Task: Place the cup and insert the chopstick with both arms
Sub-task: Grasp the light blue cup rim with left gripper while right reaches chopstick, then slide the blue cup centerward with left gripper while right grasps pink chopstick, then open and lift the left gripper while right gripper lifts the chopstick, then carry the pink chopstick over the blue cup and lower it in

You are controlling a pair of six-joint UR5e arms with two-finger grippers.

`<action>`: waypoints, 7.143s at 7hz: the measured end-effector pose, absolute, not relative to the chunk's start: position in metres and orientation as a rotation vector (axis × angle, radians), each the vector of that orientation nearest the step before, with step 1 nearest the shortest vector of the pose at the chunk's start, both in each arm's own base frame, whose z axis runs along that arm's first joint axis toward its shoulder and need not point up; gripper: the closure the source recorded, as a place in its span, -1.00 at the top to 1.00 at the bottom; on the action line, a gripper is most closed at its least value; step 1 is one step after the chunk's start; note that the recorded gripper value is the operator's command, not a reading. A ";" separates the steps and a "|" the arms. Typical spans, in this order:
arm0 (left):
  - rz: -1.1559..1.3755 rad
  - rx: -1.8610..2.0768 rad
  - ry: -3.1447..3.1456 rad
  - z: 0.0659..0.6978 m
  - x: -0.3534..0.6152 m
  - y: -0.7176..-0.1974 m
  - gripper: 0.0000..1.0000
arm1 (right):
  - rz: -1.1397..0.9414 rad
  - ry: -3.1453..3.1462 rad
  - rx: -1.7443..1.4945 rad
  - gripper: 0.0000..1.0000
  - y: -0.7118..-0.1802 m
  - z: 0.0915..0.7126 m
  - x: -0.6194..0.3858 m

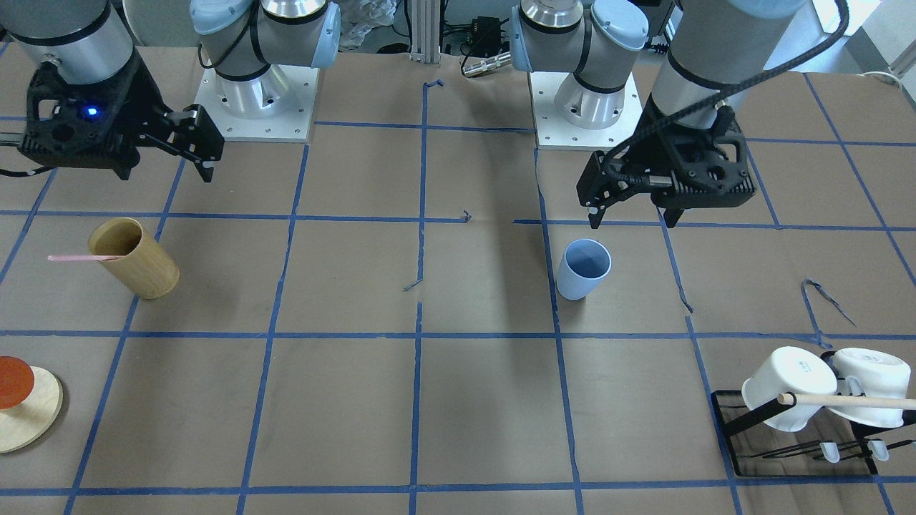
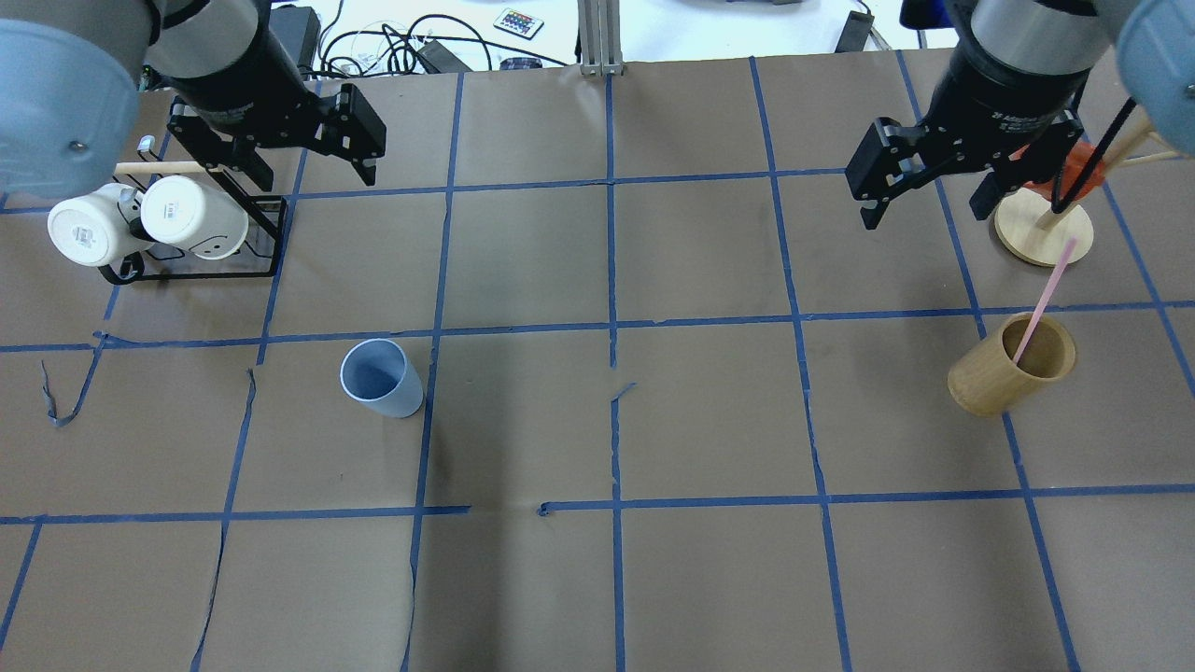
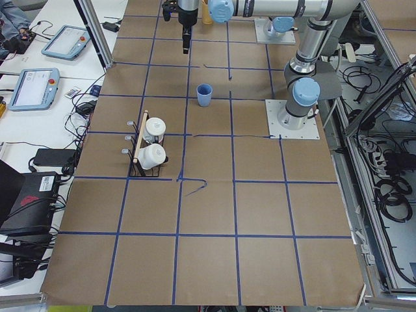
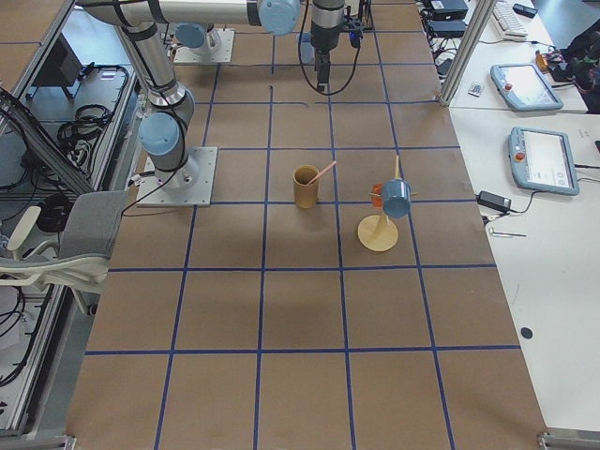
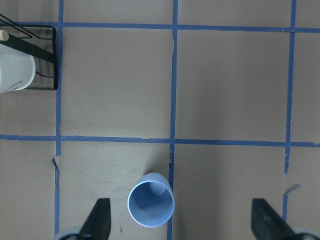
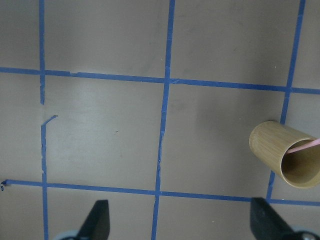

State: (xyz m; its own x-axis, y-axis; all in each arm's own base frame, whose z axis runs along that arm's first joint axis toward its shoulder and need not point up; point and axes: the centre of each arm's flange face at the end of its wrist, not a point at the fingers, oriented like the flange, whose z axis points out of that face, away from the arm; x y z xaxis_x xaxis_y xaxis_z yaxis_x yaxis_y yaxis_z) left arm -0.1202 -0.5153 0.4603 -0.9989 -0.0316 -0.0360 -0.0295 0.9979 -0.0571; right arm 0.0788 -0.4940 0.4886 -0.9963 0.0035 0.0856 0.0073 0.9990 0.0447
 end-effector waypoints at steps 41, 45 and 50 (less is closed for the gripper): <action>-0.271 0.012 3.138 0.493 -0.144 -0.501 1.00 | 0.800 -2.974 -0.468 -1.00 -0.512 0.491 0.303; -0.133 0.008 3.136 0.493 -0.142 -0.488 1.00 | 0.850 -2.939 -0.474 -1.00 -0.471 0.465 0.374; -0.083 0.001 3.138 0.492 -0.140 -0.484 1.00 | 0.871 -2.907 -0.452 0.98 -0.453 0.436 0.388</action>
State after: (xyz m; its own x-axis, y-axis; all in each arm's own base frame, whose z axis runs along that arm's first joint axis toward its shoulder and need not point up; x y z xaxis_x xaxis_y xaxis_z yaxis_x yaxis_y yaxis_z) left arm -0.1400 -0.4842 0.4917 -1.0000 0.0007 -0.0024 0.0008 0.9986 -0.0531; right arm 0.3877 -0.4528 0.4363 -0.9539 0.2998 -0.0140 0.2581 0.7956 -0.5481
